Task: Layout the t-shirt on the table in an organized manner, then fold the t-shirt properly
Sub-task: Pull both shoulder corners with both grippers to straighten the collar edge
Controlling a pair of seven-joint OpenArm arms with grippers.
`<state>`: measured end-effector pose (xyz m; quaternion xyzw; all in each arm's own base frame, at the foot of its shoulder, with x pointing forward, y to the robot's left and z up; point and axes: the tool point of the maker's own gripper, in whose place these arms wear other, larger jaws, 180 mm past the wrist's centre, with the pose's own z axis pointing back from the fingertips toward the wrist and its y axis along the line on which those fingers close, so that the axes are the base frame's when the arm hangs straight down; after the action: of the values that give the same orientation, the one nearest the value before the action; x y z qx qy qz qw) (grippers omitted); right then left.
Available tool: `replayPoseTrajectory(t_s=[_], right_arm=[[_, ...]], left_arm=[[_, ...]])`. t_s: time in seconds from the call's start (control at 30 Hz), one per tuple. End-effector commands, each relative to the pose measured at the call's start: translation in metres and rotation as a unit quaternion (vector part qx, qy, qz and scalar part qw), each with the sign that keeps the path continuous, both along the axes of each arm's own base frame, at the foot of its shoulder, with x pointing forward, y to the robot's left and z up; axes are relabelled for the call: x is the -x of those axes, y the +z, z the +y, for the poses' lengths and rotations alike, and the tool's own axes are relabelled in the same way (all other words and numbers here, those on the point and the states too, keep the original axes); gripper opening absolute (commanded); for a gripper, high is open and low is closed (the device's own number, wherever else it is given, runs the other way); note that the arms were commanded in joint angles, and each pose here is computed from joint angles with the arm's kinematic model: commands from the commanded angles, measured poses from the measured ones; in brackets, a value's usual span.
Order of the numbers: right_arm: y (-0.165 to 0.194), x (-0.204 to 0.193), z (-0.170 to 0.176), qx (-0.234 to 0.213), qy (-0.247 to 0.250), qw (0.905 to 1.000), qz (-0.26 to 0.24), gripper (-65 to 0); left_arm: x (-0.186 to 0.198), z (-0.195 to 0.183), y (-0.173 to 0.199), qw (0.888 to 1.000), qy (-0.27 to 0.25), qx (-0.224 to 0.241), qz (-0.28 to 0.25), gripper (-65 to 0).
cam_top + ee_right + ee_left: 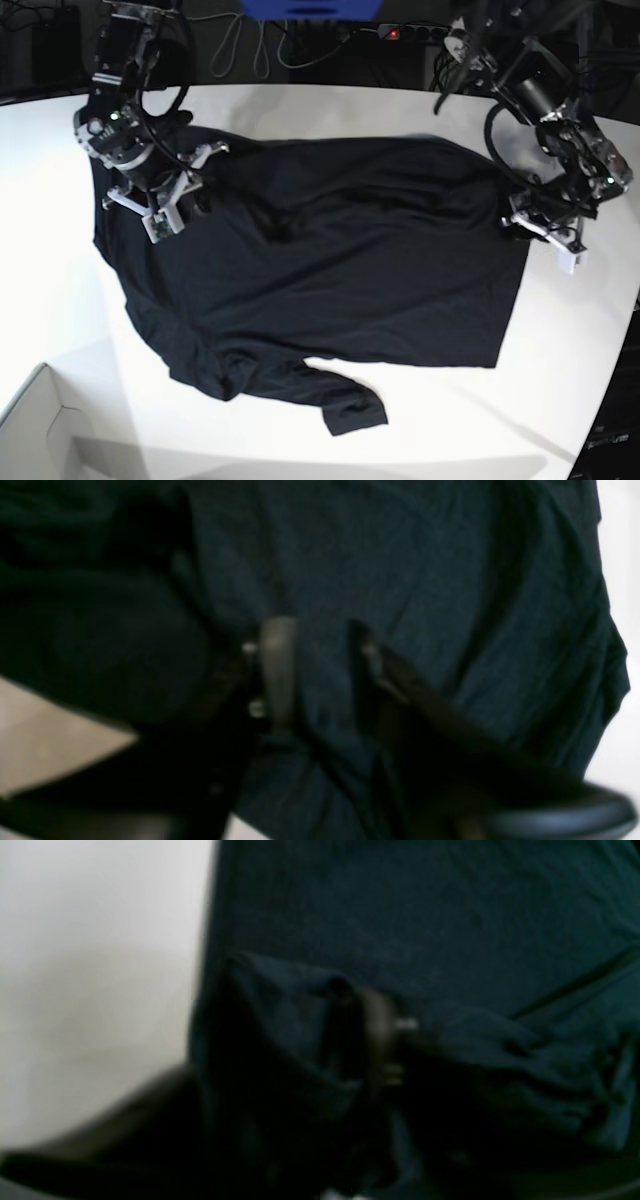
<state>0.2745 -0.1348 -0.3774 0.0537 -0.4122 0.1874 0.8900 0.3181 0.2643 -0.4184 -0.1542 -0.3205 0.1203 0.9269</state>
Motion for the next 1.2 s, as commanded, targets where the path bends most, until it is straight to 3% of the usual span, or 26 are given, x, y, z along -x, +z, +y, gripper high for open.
replayPoseTrajectory(t_s=[0.0, 0.13, 0.3, 0.67, 0.97, 1.17], right_arm=[[0.017, -0.009, 0.000, -0.006, 0.000, 0.9994, -0.033, -39.7], [0.029, -0.010, -0.011, -0.001, -0.018, 0.9986, -0.050, -30.8], [0.035, -0.003, -0.033, -0.007, -0.073, 0.9957, -0.057, -29.8], [0.016, 0.023, -0.031, -0.007, -0.073, 0.9971, -0.022, -29.9], [0.014, 0.029, -0.032, -0.005, -0.074, 0.9971, -0.017, -29.9], [0.015, 0.029, -0.033, -0.004, -0.075, 0.9970, -0.019, -29.9]], left_arm=[[-0.004, 0.009, 0.009, 1.000, 0.006, -0.010, -0.013, -31.0], [-0.004, 0.020, 0.017, 1.000, 0.011, -0.006, -0.026, -13.3], [0.012, 0.027, 0.012, 1.000, 0.004, -0.005, -0.005, -2.7], [0.013, 0.030, 0.013, 1.000, 0.004, -0.011, -0.003, -2.6], [0.004, 0.048, 0.076, 0.989, -0.009, -0.134, -0.061, -2.6], [0.011, 0.054, 0.085, 0.985, -0.011, -0.159, -0.064, -2.6]])
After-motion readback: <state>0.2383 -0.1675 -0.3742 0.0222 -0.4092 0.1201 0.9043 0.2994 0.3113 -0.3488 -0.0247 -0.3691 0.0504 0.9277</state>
